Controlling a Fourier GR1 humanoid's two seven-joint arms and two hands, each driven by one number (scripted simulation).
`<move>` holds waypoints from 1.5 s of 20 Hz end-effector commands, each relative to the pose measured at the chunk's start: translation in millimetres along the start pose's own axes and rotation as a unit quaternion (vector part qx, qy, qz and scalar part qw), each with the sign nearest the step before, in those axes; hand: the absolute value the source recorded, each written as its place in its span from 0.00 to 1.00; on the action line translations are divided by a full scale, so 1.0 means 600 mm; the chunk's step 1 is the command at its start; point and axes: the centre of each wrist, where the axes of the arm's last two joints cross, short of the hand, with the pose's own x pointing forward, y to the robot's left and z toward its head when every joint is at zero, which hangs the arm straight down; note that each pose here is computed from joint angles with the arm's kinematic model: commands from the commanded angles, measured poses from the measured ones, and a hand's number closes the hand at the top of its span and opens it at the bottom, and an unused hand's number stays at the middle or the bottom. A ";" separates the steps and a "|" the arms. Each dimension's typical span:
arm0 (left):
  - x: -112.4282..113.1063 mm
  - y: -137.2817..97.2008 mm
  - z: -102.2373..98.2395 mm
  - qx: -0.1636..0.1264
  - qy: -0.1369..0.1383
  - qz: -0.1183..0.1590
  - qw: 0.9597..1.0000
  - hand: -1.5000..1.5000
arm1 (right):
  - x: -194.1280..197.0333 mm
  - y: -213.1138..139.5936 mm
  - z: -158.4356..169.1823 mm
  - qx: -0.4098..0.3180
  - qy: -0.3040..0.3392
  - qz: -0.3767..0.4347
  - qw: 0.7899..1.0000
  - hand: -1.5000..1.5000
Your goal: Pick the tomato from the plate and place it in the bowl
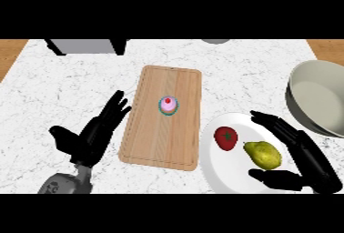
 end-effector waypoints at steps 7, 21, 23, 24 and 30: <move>0.002 -0.005 -0.009 -0.011 -0.001 -0.003 1.000 0.50 | 0.127 -0.046 -0.041 0.088 0.151 0.199 0.964 0.00; 0.038 -0.034 -0.001 -0.025 -0.002 0.003 1.000 0.50 | 0.155 0.043 -0.157 0.192 0.313 0.195 0.910 0.00; 0.006 0.014 -0.009 -0.008 0.000 0.001 1.000 0.50 | 0.169 0.035 -0.144 0.201 0.311 0.207 0.905 0.00; 0.007 0.023 -0.006 -0.009 -0.011 0.004 1.000 0.50 | 0.166 0.054 -0.137 0.212 0.319 0.224 0.896 0.00; 0.020 -0.022 -0.022 -0.021 0.001 0.003 1.000 0.50 | 0.157 0.079 -0.166 0.244 0.346 0.230 0.876 0.00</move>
